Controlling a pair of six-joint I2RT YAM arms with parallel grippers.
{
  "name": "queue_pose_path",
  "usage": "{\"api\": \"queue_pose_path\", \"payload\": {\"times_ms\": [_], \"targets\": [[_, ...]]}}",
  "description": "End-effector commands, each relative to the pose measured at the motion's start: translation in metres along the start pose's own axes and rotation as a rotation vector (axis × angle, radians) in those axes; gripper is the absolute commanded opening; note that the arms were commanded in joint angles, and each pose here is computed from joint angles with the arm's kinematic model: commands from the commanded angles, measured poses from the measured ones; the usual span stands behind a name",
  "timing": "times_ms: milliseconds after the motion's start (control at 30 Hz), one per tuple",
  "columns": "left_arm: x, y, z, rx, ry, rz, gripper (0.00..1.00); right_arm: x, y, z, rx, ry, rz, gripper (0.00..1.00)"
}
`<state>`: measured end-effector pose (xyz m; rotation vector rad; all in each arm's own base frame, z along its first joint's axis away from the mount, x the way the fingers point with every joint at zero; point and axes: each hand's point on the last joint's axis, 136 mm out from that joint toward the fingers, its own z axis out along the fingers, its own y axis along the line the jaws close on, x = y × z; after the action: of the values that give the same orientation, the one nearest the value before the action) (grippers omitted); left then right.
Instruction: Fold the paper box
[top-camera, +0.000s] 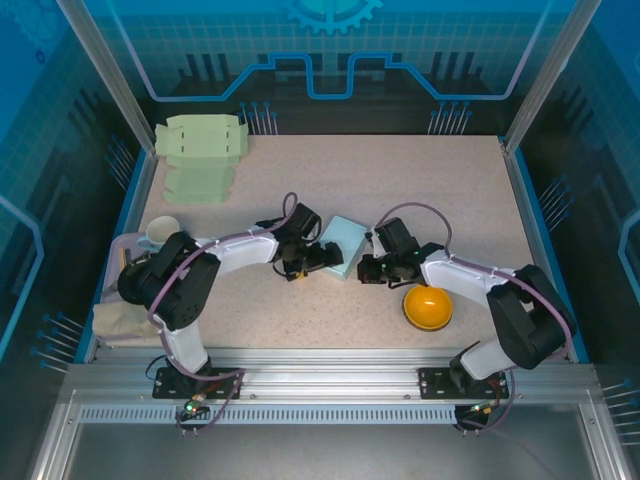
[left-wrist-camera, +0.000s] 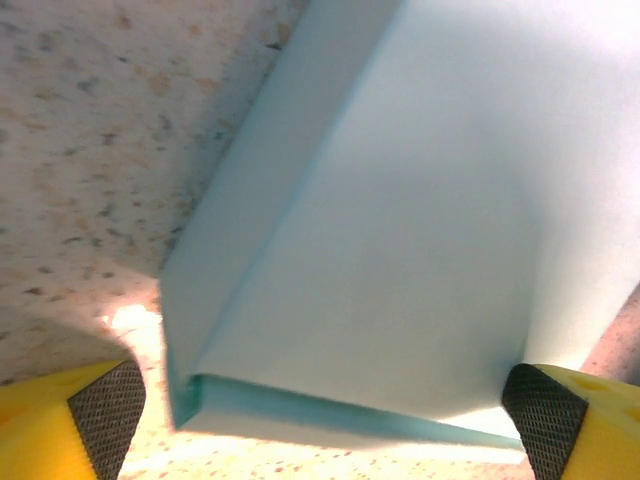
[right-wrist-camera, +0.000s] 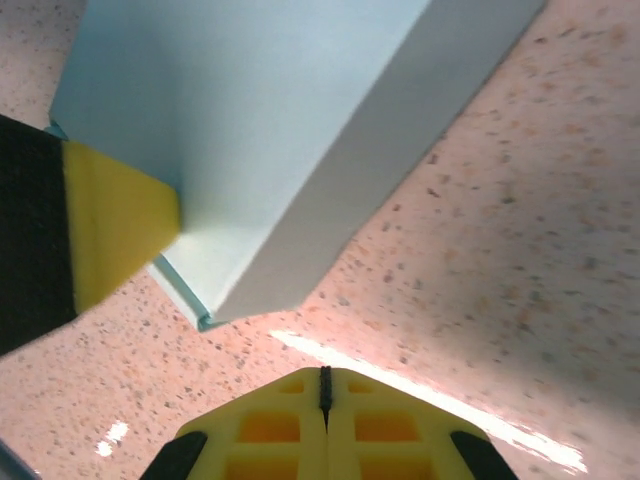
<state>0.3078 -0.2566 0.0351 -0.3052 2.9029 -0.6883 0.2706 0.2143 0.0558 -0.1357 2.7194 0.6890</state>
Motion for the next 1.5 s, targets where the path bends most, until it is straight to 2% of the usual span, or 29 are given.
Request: {"api": "queue_pose_path", "payload": {"times_ms": [0, 200, 400, 633, 767, 1033, 1267, 1467], "targets": [[-0.001, 0.032, -0.023, -0.126, -0.055, 0.008, 0.99, -0.012, -0.015, -0.019, 0.074, -0.025, -0.025, 0.03], [-0.022, 0.023, -0.066, -0.111, -0.162, 0.099, 0.99, -0.040, -0.024, -0.029, 0.065, -0.069, 0.006, 0.00], [-0.062, 0.008, -0.073, -0.050, -0.195, 0.105, 0.99, -0.077, -0.022, -0.033, 0.032, -0.117, 0.010, 0.00], [-0.093, -0.013, -0.043, -0.005, -0.168, 0.115, 0.99, -0.102, -0.016, 0.000, -0.074, -0.027, 0.041, 0.00], [-0.106, -0.022, -0.026, 0.006, -0.150, 0.118, 0.99, -0.107, -0.018, 0.009, -0.071, -0.009, 0.061, 0.00], [-0.134, -0.044, -0.007, 0.025, -0.142, 0.163, 0.99, -0.087, -0.046, 0.012, -0.046, -0.005, 0.175, 0.00], [-0.135, -0.061, 0.013, 0.069, -0.102, 0.181, 0.99, -0.074, -0.055, 0.018, -0.092, -0.013, 0.232, 0.00], [-0.118, -0.080, 0.035, 0.080, -0.057, 0.224, 0.99, -0.094, -0.051, 0.029, -0.141, -0.082, 0.183, 0.00]]}}
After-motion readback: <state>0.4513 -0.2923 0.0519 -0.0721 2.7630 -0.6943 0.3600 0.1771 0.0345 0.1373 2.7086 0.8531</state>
